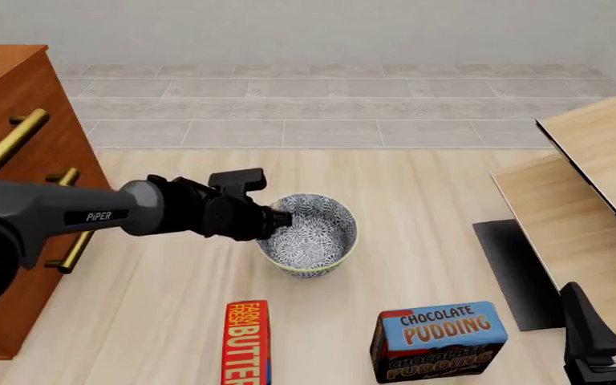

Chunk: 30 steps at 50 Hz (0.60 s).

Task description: Close the top drawer of the cabinet and put the bowl on top of it.

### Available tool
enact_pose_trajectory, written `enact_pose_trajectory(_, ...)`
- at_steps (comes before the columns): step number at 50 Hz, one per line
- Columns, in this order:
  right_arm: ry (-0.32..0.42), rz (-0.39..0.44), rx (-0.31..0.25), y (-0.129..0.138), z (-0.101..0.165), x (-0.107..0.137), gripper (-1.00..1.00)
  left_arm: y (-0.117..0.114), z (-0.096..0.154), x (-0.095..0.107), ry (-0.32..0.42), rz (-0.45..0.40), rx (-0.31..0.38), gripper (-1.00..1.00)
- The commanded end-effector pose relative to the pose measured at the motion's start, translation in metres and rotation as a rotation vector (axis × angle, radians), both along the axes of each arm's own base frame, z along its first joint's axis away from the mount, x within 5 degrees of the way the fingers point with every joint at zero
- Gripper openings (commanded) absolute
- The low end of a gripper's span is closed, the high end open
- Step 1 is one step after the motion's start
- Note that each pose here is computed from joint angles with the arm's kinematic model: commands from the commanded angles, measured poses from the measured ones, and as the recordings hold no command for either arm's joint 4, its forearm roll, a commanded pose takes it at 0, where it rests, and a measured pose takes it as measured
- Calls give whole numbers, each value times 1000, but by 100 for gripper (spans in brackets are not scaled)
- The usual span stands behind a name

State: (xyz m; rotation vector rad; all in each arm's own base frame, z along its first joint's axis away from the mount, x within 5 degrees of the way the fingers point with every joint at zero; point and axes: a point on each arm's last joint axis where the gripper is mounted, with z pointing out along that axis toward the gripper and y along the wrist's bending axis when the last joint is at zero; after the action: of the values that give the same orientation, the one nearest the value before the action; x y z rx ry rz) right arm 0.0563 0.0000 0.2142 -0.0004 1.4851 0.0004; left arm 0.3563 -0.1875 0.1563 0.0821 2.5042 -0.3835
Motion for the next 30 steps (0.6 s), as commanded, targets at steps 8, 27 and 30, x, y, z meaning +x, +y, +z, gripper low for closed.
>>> enact_pose_trajectory(8, 0, 0, 0, 0, 0, 0, 100, 2, 6, 0, -5, 4, -3, -100)
enact_pose_trajectory(27, 0, 0, 1, 0, 0, 0, 100, 10, 59, -18, -57, 19, -49, -100)
enact_pose_trajectory(30, 0, 0, 1, 0, 0, 0, 100, 11, 69, -22, -63, 19, -56, -100)
